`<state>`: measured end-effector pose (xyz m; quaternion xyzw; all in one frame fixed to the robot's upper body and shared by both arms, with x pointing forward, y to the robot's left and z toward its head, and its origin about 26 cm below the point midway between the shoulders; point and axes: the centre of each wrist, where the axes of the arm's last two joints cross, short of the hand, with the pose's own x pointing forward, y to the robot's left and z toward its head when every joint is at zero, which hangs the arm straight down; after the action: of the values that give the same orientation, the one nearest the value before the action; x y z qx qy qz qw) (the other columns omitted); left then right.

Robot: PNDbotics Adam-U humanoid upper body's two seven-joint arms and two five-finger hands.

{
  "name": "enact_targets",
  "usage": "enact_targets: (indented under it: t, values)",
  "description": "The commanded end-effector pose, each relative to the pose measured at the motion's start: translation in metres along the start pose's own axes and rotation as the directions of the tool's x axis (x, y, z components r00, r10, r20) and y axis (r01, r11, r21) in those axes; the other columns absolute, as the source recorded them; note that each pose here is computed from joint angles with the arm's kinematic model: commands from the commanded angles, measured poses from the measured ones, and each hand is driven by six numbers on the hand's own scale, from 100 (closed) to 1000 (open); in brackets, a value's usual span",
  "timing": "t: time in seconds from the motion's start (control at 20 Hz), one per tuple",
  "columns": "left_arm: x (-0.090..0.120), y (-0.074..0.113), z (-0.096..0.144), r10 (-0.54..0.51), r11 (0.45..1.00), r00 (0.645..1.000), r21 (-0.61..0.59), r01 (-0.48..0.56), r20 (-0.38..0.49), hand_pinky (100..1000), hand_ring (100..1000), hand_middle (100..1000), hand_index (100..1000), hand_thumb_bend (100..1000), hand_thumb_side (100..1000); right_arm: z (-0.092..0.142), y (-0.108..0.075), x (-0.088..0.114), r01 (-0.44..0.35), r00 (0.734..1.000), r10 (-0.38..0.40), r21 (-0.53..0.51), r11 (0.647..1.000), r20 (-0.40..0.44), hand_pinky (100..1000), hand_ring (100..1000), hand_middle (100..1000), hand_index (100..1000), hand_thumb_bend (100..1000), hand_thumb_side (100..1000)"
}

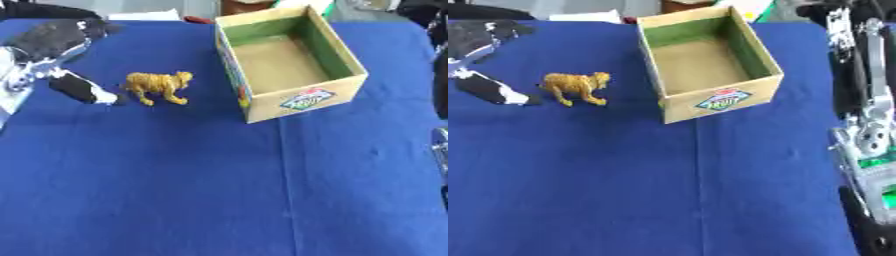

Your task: Pick up objects on the table and place them in the box.

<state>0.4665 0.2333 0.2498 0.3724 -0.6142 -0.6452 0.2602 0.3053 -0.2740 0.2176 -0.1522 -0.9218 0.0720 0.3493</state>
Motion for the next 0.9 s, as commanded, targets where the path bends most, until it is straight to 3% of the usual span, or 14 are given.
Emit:
enact_targets:
  t: [0.05,0.1,0.35,0.65,0.9]
  values:
    - [-0.004,0.017,-0.003,0.026,1.0,1.0,-0.004,-0.026,0.004,720,855,865,1000,726,592,-0.006,-0.004,0.009,-0.011,0.999,0.01,0.014,1.0,0.041,861,727,727,862,100,846]
    - [-0.002,0.018,-0.004,0.034,0.999,0.999,-0.012,-0.034,0.009,716,847,843,955,724,553,-0.006,-0.004,0.009,-0.011,0.999,0.011,0.014,1.0,0.041,861,728,727,862,100,843]
    - [0.0,0.021,-0.012,0.121,0.991,0.993,-0.063,-0.12,0.004,704,839,839,942,699,524,-0.006,-0.004,0.008,-0.011,0.999,0.01,0.014,1.0,0.039,861,728,727,863,100,838]
    - [-0.011,0.021,-0.015,0.191,0.969,0.975,-0.138,-0.206,-0.111,690,838,851,942,626,468,-0.007,-0.004,0.009,-0.009,0.999,0.008,0.015,1.0,0.043,862,728,726,863,100,835]
    - [-0.02,0.018,-0.015,0.207,0.946,0.961,-0.213,-0.244,-0.182,692,838,853,939,495,405,-0.007,-0.003,0.009,-0.007,0.999,0.006,0.016,1.0,0.046,862,728,726,864,100,833]
